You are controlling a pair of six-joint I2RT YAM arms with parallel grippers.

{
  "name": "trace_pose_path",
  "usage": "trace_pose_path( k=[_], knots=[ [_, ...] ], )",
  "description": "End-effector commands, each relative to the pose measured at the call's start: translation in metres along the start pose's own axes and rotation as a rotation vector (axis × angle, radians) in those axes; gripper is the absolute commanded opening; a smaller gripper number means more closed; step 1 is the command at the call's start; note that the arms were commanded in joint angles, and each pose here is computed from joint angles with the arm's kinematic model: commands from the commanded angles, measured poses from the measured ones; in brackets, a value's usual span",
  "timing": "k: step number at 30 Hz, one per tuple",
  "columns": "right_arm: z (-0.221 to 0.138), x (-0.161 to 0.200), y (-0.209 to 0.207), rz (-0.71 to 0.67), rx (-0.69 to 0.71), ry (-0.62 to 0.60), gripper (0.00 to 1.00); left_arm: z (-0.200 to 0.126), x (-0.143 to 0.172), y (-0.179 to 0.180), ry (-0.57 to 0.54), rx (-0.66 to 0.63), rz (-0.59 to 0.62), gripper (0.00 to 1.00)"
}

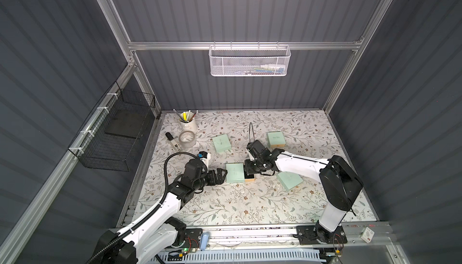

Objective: Take out the earrings from the drawer-style jewelry box
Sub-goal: Pick up the earring from the drawer.

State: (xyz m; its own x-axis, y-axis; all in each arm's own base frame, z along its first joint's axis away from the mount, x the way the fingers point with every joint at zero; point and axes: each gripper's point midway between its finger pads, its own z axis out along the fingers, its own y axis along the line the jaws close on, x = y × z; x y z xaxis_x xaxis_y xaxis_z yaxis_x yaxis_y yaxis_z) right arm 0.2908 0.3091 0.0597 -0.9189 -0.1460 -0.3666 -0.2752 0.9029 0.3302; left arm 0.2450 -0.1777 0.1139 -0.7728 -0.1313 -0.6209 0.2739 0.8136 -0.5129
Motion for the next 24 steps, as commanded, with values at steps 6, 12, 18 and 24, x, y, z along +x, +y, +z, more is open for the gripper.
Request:
trace_pose_path(
  k=[6,12,18,24],
  knots=[
    [0.008,-0.003,-0.003,-0.012,0.046,0.016,0.25,-0.006,-0.010,-0.010,-0.042,0.043,0.036,1.00],
    [0.013,-0.002,-0.005,-0.008,0.055,0.023,0.25,-0.008,-0.012,-0.009,-0.050,0.034,0.036,1.00],
    [0.019,0.001,-0.008,-0.008,0.066,0.033,0.24,-0.008,-0.012,-0.009,-0.054,0.035,0.034,1.00],
    [0.022,-0.002,-0.010,-0.006,0.079,0.025,0.22,-0.007,-0.011,-0.008,-0.051,0.033,0.029,1.00]
  ],
)
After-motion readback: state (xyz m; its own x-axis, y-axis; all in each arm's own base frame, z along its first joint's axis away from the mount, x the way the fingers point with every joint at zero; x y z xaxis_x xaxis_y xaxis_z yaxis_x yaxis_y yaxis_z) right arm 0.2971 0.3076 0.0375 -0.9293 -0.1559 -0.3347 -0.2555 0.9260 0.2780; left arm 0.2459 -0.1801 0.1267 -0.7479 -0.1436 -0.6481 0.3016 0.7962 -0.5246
